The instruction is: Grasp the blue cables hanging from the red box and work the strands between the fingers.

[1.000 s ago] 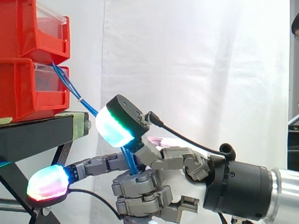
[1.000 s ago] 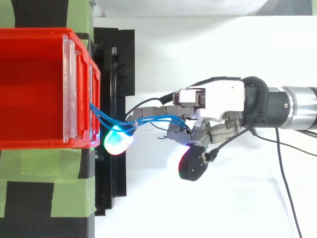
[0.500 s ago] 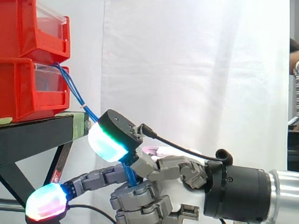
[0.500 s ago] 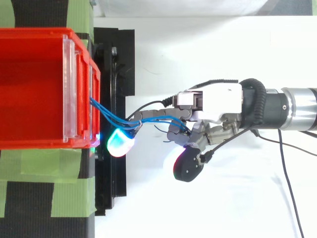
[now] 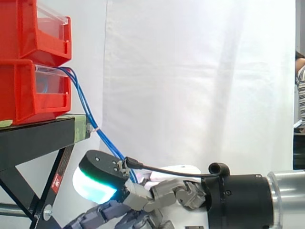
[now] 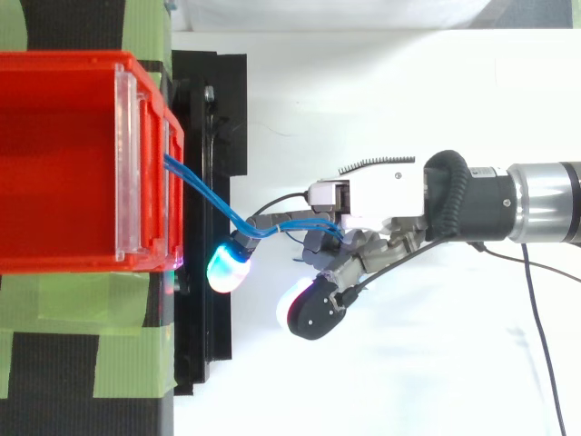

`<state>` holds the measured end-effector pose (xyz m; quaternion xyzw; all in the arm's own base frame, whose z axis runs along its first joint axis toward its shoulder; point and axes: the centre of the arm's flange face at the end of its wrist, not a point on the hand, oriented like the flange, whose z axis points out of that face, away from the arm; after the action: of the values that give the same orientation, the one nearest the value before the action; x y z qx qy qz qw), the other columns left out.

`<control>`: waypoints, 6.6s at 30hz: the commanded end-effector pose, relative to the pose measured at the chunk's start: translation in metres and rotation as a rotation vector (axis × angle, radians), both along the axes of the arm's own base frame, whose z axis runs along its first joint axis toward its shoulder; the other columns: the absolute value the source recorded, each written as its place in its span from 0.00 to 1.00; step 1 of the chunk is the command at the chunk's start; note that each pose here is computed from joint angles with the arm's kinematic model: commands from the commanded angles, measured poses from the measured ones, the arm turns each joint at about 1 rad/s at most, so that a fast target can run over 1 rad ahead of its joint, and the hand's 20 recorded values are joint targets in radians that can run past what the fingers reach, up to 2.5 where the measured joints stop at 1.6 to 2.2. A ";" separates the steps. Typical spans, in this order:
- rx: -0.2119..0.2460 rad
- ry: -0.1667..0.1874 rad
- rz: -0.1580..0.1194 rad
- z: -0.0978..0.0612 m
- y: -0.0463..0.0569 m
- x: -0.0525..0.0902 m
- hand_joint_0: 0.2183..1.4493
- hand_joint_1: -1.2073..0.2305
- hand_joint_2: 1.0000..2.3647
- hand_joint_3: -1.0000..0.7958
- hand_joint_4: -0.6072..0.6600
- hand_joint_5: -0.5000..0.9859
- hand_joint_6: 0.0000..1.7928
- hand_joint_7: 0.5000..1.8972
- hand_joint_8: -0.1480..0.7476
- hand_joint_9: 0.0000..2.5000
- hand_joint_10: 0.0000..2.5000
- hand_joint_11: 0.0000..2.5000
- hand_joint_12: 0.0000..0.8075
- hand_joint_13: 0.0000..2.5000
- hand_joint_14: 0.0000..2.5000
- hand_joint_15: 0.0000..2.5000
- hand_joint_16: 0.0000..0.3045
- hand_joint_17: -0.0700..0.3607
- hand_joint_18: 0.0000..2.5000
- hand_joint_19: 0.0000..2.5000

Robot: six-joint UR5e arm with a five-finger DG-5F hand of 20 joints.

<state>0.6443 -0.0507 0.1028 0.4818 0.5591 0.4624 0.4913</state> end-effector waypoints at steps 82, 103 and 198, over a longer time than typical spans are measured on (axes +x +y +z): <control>-0.005 0.025 0.000 -0.002 0.001 -0.002 0.43 0.48 0.00 0.00 0.78 0.41 0.01 0.31 0.70 0.52 1.00 1.00 0.74 0.70 1.00 0.62 0.75 0.56 0.98 0.34; -0.005 0.025 0.000 -0.002 0.001 -0.002 0.43 0.48 0.00 0.00 0.75 0.40 0.01 0.34 0.70 0.52 1.00 1.00 0.74 0.70 1.00 0.62 0.75 0.56 0.98 0.34; -0.036 -0.050 -0.072 0.149 -0.042 -0.004 0.44 0.47 0.00 0.00 0.64 0.43 0.16 0.49 0.70 0.52 1.00 1.00 0.74 0.70 1.00 0.62 0.75 0.56 0.98 0.34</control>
<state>0.6413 -0.0913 0.2519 0.4758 0.5400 0.4510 0.5279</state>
